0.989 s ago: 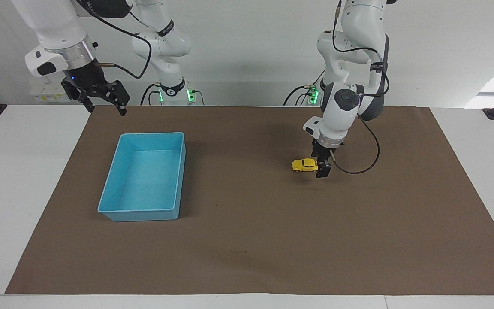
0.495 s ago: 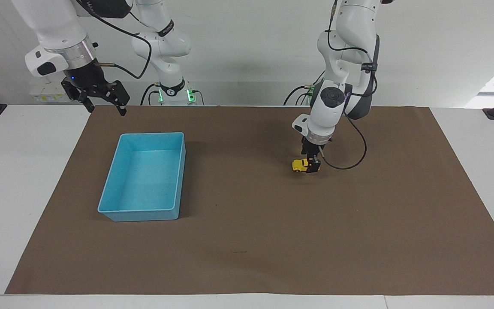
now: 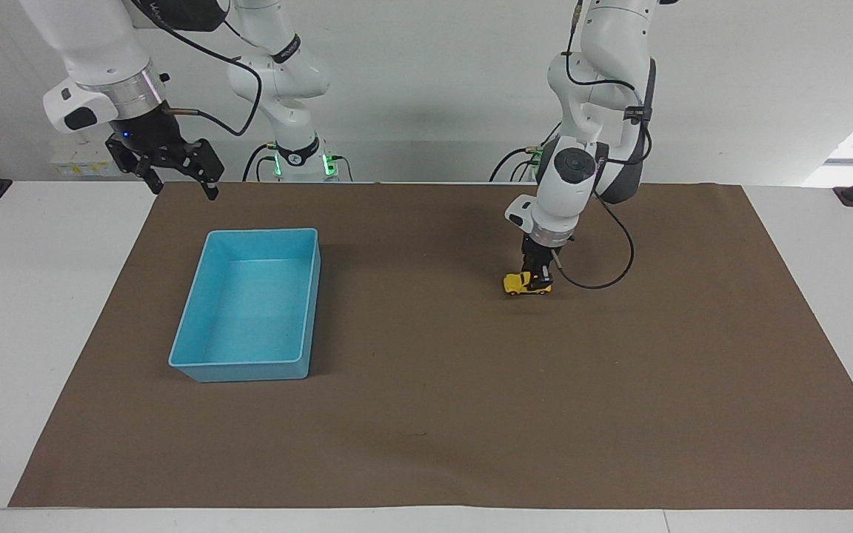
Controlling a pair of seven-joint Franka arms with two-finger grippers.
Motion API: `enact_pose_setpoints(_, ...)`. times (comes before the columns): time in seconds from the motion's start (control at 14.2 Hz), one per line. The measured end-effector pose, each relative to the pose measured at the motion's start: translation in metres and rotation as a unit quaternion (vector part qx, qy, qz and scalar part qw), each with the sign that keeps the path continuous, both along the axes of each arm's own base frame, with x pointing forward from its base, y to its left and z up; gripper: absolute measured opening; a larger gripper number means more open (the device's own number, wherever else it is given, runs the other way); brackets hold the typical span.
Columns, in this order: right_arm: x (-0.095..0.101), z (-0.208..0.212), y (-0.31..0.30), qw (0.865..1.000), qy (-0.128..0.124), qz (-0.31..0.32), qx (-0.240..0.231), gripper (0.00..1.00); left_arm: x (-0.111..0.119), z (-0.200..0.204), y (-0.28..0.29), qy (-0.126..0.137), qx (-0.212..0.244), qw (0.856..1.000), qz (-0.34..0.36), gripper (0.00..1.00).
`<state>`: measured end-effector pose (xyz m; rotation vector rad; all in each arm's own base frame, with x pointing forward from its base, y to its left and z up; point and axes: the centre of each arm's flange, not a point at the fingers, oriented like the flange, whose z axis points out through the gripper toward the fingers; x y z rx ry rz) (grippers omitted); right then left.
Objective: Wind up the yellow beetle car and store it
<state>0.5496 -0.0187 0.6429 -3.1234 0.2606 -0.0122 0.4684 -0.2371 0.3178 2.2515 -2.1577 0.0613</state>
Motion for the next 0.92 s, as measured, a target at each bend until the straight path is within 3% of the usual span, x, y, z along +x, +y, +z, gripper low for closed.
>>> enact_pose_setpoints(0.57, 0.000, 0.000, 0.000, 1.000, 0.000, 0.000, 0.000, 1.00, 0.000, -0.001, 0.003, 0.000, 0.001, 1.000, -0.016, 0.41)
enact_pose_setpoints(0.92, 0.000, 0.000, 0.000, 1.000, 0.000, 0.000, 0.000, 1.00, 0.010, -0.001, 0.038, 0.000, 0.002, 0.999, -0.045, 0.41)
